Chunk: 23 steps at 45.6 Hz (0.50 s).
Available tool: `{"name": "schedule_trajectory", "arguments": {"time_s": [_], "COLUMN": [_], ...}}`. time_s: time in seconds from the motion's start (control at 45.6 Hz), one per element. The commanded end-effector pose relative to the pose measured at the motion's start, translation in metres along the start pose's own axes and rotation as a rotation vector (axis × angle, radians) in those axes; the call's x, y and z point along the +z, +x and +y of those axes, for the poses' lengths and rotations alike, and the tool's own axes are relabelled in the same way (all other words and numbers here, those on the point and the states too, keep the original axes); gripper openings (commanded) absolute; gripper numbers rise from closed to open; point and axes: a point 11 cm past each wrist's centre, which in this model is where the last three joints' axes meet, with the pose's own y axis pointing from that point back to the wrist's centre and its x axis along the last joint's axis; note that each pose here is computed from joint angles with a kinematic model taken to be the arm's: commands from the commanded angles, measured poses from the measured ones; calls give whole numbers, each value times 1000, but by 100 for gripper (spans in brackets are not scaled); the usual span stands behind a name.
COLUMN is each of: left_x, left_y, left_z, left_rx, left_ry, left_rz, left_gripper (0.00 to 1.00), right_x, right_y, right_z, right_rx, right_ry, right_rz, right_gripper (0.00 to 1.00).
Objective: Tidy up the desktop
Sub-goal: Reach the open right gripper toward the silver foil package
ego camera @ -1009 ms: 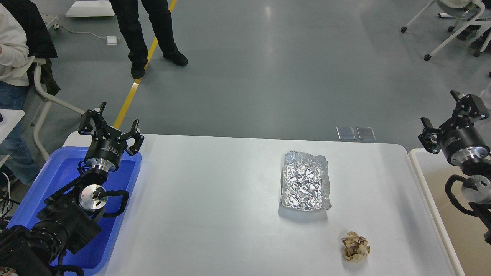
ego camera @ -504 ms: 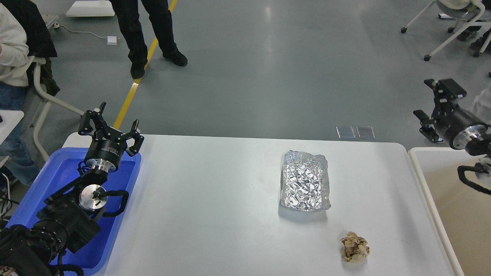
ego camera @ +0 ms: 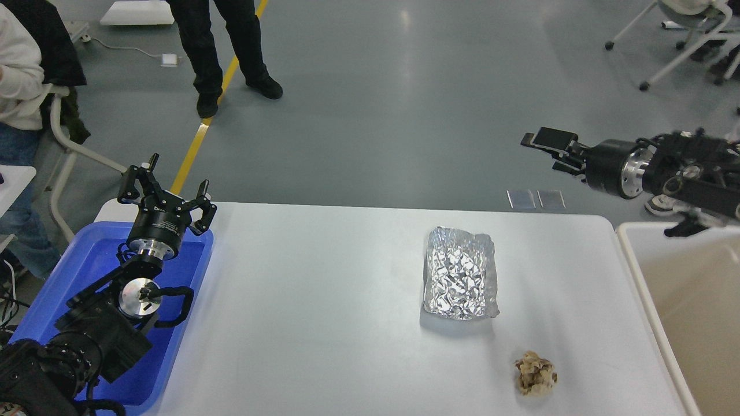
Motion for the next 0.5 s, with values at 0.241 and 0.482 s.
{"name": "schedule_trajectory", "arguments": {"time_s": [0.241,0.482], "left_x": [0,0], "left_y": [0,0], "left_z": [0,0], "left_rx": [-1,0], "left_ry": [-1,0], "left_rz": [0,0], "left_gripper": [100,100], "right_x": [-19,10], "right_y": [-119,-155], "right_z": [-62,-66], "right_rx": [-324,-336], "right_ry": [-57,-97], "right_rz": [296,272], "right_gripper": [98,97]}}
